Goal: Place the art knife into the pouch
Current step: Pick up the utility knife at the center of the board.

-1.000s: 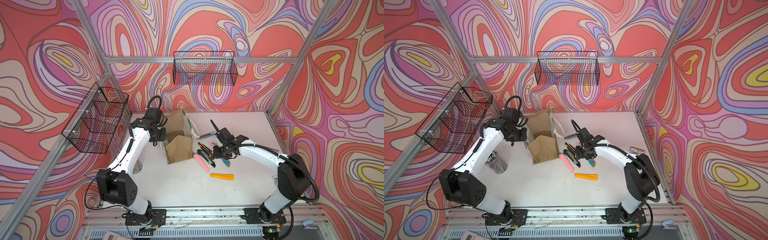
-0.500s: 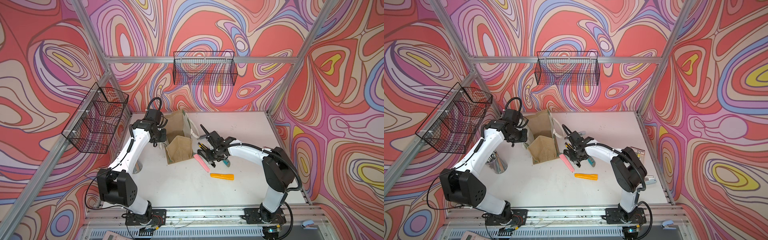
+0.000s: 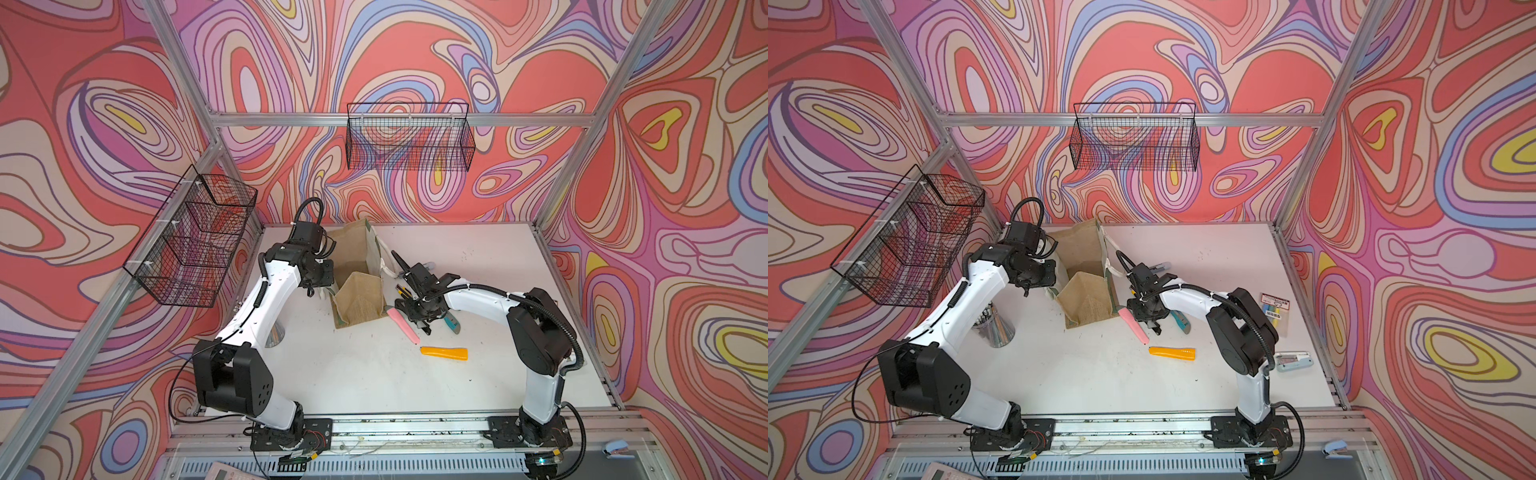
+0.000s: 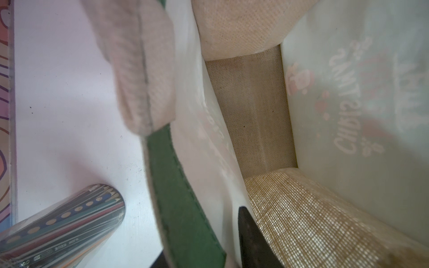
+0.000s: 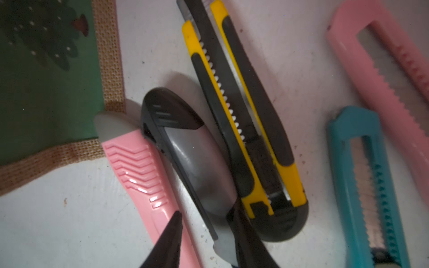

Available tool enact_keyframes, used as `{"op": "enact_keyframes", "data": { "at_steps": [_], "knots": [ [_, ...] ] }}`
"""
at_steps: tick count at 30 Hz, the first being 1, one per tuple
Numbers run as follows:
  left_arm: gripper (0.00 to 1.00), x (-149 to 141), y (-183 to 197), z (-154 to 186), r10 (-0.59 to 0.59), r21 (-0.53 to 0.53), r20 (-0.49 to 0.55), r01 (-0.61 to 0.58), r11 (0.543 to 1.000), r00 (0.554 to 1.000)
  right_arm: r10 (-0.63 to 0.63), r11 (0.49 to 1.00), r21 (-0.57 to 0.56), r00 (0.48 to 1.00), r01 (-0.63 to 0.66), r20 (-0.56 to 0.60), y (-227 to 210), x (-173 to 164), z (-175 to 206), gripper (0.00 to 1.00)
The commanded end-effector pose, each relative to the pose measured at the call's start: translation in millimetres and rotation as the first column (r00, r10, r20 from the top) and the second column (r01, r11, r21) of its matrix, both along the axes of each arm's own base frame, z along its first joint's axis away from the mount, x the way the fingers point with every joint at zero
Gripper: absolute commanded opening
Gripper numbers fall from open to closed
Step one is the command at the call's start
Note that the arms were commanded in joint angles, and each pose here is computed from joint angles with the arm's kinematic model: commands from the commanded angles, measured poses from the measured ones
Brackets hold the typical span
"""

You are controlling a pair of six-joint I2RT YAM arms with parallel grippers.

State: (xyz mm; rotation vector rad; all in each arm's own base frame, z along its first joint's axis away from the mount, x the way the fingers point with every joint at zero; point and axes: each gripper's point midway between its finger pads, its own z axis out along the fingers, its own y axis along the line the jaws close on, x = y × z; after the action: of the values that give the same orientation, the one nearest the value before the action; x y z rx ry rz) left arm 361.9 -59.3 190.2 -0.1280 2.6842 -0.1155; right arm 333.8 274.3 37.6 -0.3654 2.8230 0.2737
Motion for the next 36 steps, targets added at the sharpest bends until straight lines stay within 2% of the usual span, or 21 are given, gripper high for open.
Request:
{"op": "enact_keyframes", "data": {
  "at_steps": [1,7,11,14,17,19,28,36],
  "knots": [
    [0.34,-5.6,-1.7,0.8,-0.020,-0.021,-0.002,0.020,1.000,1.000,0.003,0.999,-0.033,1.000,-0.003,0.022,1.6,6.8,-7.2,0.40],
    [0.34,-6.2,-5.3,-0.4,-0.030,-0.038,-0.008,0.029,0.999,1.000,0.001,0.995,-0.097,0.999,0.004,0.048,-3.5,11.0,-15.2,0.40],
    [0.34,-6.6,-3.8,-0.5,-0.032,-0.028,-0.009,0.031,0.999,0.999,-0.004,0.995,-0.097,0.999,0.009,0.043,-1.9,12.3,-20.4,0.39],
    [0.34,-6.8,-3.0,-2.7,-0.032,-0.026,-0.014,0.032,0.999,0.999,-0.011,0.995,-0.100,0.999,0.015,0.045,-1.4,14.5,-22.7,0.34],
    [0.33,-6.3,-4.0,-4.2,-0.036,-0.027,-0.017,0.036,0.999,0.999,-0.030,0.993,-0.116,0.998,0.037,0.064,-4.7,18.6,-21.4,0.17],
    [0.33,-6.5,-4.7,-5.2,-0.038,-0.029,-0.020,0.038,0.999,0.999,-0.037,0.992,-0.115,0.996,0.047,0.082,-5.4,21.0,-18.0,0.16],
    [0.33,-6.3,-7.0,-5.2,-0.045,-0.046,-0.020,0.044,0.998,0.999,-0.084,0.996,-0.026,0.983,0.090,0.163,1.4,31.0,18.0,0.14],
    [0.32,-6.2,-9.0,-7.9,-0.047,-0.059,-0.025,0.046,0.997,0.999,-0.139,0.989,0.080,0.949,0.121,0.284,5.3,44.0,79.6,0.12]
  ]
}}
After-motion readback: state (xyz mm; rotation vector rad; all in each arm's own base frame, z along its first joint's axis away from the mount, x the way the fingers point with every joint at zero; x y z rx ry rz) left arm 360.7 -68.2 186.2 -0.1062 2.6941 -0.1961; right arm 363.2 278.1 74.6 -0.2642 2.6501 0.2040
